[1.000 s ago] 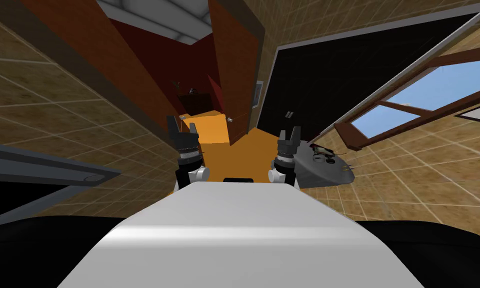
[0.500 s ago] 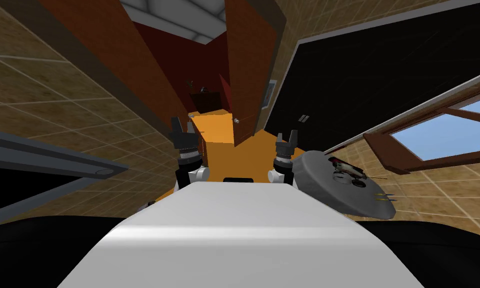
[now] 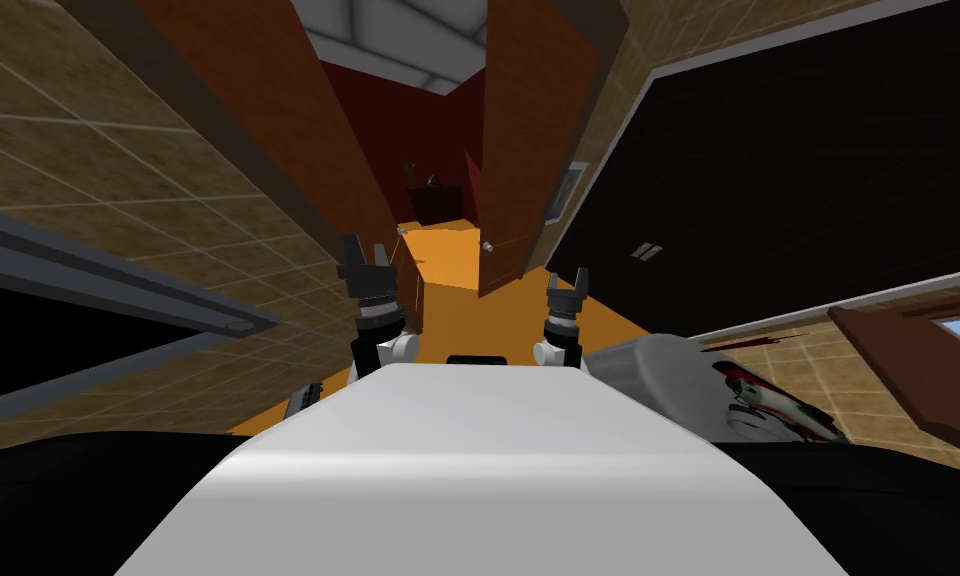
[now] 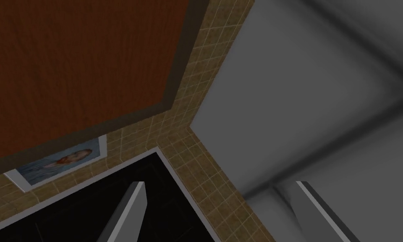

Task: Push the door open

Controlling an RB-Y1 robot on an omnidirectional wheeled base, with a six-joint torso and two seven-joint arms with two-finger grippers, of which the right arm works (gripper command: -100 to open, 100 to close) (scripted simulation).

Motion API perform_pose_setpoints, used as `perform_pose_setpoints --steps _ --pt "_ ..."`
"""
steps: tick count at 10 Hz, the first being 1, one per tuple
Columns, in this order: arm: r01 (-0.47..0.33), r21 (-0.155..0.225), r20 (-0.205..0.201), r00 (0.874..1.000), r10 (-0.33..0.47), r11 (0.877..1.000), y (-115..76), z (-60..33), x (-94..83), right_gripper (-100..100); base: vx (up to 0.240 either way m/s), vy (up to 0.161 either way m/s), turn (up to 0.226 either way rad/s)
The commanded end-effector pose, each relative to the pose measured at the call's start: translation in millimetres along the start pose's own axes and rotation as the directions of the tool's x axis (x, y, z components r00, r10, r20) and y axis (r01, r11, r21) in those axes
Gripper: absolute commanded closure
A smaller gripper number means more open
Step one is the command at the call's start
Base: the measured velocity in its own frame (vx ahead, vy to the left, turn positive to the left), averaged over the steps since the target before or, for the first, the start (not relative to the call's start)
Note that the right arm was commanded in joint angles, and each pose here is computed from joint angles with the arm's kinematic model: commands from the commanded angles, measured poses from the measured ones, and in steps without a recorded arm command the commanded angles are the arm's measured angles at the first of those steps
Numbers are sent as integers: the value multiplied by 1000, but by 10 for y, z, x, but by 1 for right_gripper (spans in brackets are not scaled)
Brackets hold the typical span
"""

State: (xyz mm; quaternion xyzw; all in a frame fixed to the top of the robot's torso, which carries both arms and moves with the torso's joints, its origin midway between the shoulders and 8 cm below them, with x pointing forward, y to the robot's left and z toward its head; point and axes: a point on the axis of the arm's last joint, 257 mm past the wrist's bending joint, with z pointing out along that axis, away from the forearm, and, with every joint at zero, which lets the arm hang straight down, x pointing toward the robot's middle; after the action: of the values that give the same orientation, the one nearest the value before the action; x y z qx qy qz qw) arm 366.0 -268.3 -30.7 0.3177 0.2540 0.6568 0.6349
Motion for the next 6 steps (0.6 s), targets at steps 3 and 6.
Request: perform_pose_setpoints --steps 3,6 --pt "-91 31 30 996 90 995 -183 -83 -111 -100 140 -52 244" --pt "-162 53 61 985 159 985 -341 -168 -207 -100 111 -69 235"
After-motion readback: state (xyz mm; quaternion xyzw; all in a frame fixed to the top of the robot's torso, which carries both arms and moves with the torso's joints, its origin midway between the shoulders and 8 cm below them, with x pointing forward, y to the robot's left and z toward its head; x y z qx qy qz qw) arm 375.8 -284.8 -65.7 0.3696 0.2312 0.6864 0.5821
